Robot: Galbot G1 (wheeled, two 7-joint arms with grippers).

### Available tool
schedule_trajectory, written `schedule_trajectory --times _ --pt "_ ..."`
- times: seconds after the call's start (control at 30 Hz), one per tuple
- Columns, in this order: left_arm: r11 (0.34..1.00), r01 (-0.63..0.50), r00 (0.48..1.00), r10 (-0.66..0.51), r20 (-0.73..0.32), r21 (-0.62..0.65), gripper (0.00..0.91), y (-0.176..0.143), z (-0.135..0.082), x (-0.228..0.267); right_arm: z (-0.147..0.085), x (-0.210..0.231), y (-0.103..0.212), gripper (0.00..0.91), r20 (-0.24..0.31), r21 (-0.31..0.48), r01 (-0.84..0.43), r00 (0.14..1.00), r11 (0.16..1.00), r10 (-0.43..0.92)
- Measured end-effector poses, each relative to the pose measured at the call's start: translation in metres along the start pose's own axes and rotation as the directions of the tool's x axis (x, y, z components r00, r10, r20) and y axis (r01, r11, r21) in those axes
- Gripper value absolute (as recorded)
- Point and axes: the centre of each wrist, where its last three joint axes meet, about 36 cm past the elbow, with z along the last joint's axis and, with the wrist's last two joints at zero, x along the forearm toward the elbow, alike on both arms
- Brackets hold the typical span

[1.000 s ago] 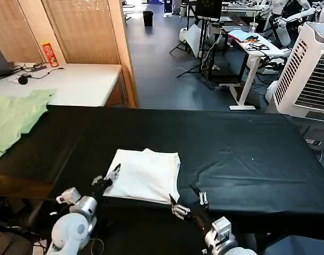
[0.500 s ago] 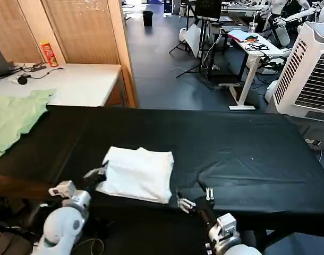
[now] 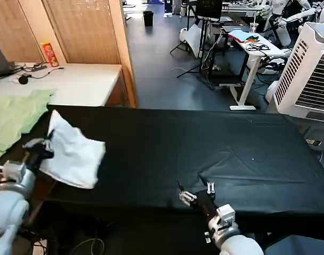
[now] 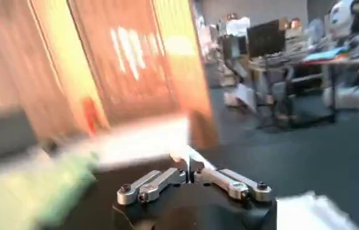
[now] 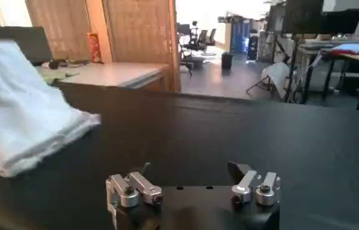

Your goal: Fold and organize the clothes.

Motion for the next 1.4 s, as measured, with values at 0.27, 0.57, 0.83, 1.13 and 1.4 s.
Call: schedule_trajectory --times 0.27,0.57,0.83,1.13,1.4 --pt "0.995 -0.097 0.995 0.096 0.033 0.027 0.000 -0.073 0.006 0.007 0.003 0.007 -0.003 0.878 -0.018 -0.008 -0.013 1.000 1.000 0.013" --pt "0.915 -0.300 0.954 0.291 0.073 0.271 0.878 -0.195 0.033 0.003 0.001 0.004 -0.011 0.878 -0.063 -0.075 0.019 0.998 0.997 -0.023" --pt "0.857 -0.438 0.895 0.386 0.225 0.271 0.878 -0.208 0.027 0.012 -0.013 -0.025 -0.005 0.878 -0.116 -0.250 0.111 0.983 0.962 -0.144" --pt "0.885 -0.397 0.906 0.335 0.260 0.242 0.878 -0.181 0.021 0.019 -0.020 -0.097 0.023 0.878 -0.099 -0.290 0.196 0.967 0.937 -0.233" --pt "0.892 -0.363 0.917 0.291 0.271 0.270 0.878 -0.168 0.019 0.027 -0.018 -0.165 0.047 0.390 -0.138 -0.289 0.226 0.952 0.930 -0.274"
